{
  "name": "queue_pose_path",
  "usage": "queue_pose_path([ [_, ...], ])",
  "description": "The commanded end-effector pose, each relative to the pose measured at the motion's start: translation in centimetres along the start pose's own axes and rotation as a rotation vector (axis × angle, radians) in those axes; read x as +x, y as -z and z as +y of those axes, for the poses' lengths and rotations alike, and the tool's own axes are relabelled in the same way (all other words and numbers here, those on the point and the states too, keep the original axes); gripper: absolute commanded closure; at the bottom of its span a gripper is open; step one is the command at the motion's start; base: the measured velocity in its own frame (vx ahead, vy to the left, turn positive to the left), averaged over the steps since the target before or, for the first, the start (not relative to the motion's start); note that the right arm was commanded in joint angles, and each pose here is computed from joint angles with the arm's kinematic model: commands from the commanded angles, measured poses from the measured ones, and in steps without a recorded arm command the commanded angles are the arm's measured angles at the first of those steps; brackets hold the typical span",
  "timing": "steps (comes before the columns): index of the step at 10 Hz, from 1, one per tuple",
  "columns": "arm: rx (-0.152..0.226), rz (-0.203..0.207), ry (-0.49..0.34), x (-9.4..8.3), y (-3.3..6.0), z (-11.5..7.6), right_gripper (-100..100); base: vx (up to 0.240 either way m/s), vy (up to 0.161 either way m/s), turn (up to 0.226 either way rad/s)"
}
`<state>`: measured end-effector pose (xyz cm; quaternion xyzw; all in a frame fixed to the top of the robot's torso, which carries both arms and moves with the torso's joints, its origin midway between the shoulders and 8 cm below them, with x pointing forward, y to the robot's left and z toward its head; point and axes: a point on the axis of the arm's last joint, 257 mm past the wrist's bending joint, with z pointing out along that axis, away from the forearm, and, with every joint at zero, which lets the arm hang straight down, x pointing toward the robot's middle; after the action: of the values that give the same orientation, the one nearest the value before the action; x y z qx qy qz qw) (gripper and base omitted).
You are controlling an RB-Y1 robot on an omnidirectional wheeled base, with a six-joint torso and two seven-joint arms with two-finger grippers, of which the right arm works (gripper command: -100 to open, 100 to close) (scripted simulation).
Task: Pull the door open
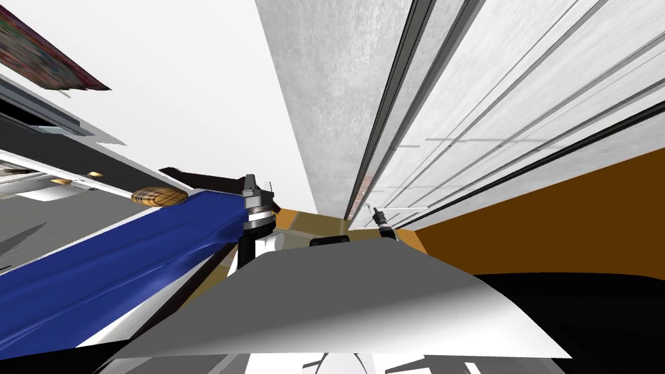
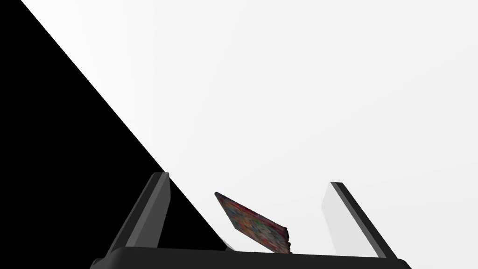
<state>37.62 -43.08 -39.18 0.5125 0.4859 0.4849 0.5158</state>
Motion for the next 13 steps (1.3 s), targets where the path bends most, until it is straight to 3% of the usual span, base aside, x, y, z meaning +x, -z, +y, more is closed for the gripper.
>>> queue_pose_path([
  [1, 0.002, 0.027, -0.004, 0.3, 0.56, -0.1, 100, -0.226, -0.067, 0.077],
  [2, 0.003, 0.016, -0.001, 0.2, 0.31, 0.0, 100, -0.098, -0.027, 0.015],
  [3, 0.008, 0.028, -0.003, 0.2, 1.19, -0.3, 100, -0.140, -0.047, 0.159],
  [12, 0.002, 0.090, -0.004, -0.5, 5.12, -0.1, 100, -0.202, -0.073, 0.162],
  [13, 0.003, 0.085, -0.004, -0.5, 4.76, -0.1, 100, -0.101, -0.042, 0.032],
])
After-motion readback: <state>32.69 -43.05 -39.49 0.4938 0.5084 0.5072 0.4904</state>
